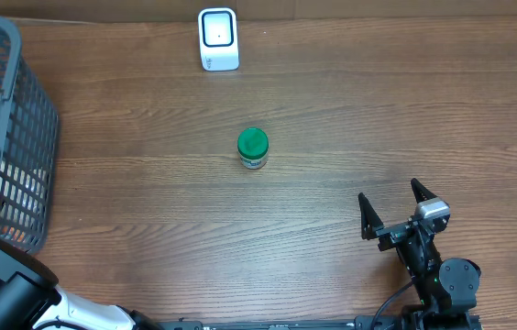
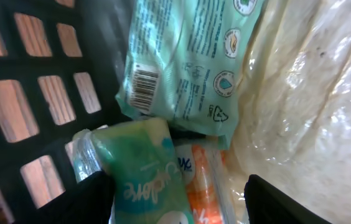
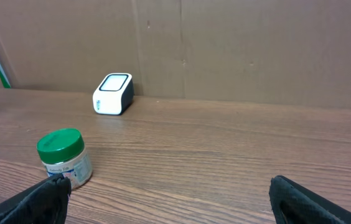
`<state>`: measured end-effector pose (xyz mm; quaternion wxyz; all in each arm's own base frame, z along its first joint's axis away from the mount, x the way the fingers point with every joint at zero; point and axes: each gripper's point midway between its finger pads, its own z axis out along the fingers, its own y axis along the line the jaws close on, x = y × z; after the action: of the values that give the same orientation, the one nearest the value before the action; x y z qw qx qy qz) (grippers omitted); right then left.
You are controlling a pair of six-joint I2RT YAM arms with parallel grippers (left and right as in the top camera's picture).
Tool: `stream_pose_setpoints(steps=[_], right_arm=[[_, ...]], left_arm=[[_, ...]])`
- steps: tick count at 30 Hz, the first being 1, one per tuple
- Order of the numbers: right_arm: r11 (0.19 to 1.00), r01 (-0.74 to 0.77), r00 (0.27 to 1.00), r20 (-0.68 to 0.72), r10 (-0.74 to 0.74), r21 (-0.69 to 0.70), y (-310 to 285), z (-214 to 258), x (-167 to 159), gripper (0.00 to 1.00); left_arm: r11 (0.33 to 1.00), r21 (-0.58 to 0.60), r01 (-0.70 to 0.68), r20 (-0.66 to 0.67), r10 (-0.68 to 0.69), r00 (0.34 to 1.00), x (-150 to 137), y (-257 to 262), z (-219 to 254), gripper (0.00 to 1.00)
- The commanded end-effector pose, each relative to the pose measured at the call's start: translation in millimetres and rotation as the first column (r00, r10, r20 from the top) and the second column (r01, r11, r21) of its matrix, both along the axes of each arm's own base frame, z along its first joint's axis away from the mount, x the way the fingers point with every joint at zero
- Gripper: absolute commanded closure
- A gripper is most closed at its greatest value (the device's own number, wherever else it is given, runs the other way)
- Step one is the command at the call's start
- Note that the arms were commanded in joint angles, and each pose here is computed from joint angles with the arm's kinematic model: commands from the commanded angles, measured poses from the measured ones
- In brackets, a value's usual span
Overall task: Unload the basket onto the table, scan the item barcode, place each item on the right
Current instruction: 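Return the left gripper into the basket toward the tan bag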
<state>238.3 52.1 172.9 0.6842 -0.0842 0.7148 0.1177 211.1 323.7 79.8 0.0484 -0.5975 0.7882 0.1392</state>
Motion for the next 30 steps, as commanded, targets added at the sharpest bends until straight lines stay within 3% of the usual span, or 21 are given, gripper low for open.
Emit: stream_pose_setpoints(steps=[1, 5, 7, 11, 19, 30], right_arm=[[1.0, -0.004, 1.0, 0.008, 0.004, 0.007, 1.1, 0.7, -0.4, 0.0], [1.0, -0.005, 1.0, 0.008, 0.005, 0.007, 1.2, 0.7, -0.4, 0.0], [1.0, -0.005, 1.0, 0.008, 0.005, 0.006, 1.2, 0.7, -0.4, 0.0], [1.0, -0.005, 1.0, 0.008, 0.005, 0.007, 1.2, 0.7, -0.4, 0.0], [1.0, -0.005, 1.0, 0.008, 0.005, 0.007, 1.2, 0.7, -0.4, 0.0], [1.0, -0.005, 1.0, 0.008, 0.005, 0.007, 1.2, 0.7, -0.4, 0.0]], left_arm=[[1.0, 0.002, -0.024, -0.038, 0.024, 0.999, -10.5, -0.9, -12.1, 0.37], [1.0, 0.005, -0.022, -0.018, 0.022, 1.0, -6.2, 0.4, -12.4, 0.55], [1.0, 0.005, -0.017, -0.01, 0.018, 1.0, -3.8, -0.2, -13.1, 0.56], [1.0, 0.016, -0.007, 0.039, 0.006, 0.999, 8.0, 2.9, -13.7, 0.5], [0.995, 0.016, 0.095, 0.258, -0.096, 0.961, 58.0, 6.1, -8.9, 0.43], [0.97, 0.114, 0.214, 0.301, -0.239, 0.923, 93.4, 8.4, 1.4, 0.36]])
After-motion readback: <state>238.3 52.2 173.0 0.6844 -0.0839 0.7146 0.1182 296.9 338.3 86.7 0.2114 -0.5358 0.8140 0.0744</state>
